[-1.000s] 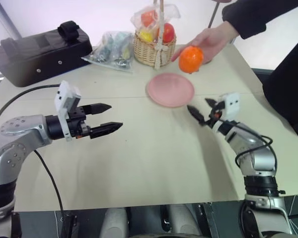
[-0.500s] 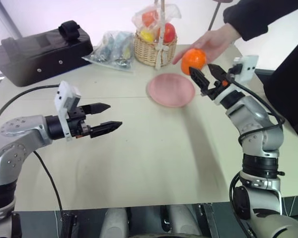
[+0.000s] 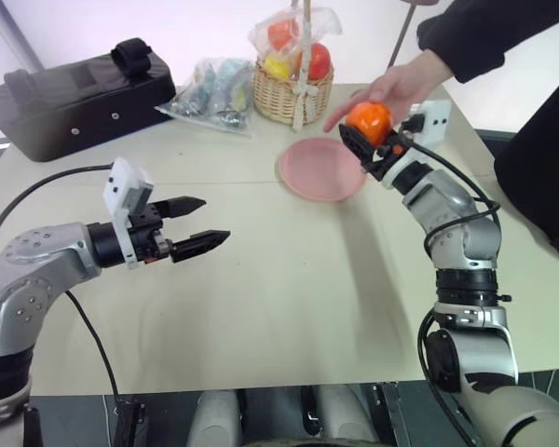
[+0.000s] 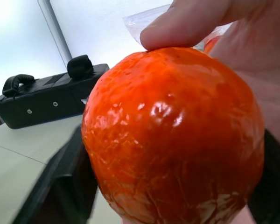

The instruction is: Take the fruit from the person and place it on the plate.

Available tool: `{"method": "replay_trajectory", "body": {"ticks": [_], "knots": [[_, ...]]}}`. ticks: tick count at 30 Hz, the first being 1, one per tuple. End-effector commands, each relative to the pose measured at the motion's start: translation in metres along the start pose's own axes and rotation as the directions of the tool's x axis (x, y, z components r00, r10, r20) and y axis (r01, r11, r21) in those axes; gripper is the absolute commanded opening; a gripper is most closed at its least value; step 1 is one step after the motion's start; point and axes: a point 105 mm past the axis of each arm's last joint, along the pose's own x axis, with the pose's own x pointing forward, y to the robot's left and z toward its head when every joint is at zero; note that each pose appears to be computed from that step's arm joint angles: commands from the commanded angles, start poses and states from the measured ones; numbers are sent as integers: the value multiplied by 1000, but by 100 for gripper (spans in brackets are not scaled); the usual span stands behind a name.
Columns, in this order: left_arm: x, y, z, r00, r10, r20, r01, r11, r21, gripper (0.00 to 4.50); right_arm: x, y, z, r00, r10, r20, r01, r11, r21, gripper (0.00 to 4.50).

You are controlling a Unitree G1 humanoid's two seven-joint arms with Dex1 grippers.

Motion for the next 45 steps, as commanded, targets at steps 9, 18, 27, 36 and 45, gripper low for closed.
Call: {"method": "replay_trajectory", "body": {"ticks": [9,18,27,36,45], "knots": [[-8,7,-2,998,69,-4,-69,997,44,450,21,25,-27,993,88,-76,-91,995,-39,307],[-8,20,-4,988,155,20,-156,987,50,450,51,10,-77,981,23,-191,-45,993,-110,307],[-7,19,-1,983,178,53,-181,983,44,450,53,-3,-89,968,-26,-249,-10,990,-139,357],[-6,19,0,982,182,60,-184,982,44,450,55,-10,-79,974,-62,-219,30,989,-147,447],[-11,32,3,963,253,93,-258,965,53,450,62,-7,-11,999,-20,-27,15,979,-201,447]]}}
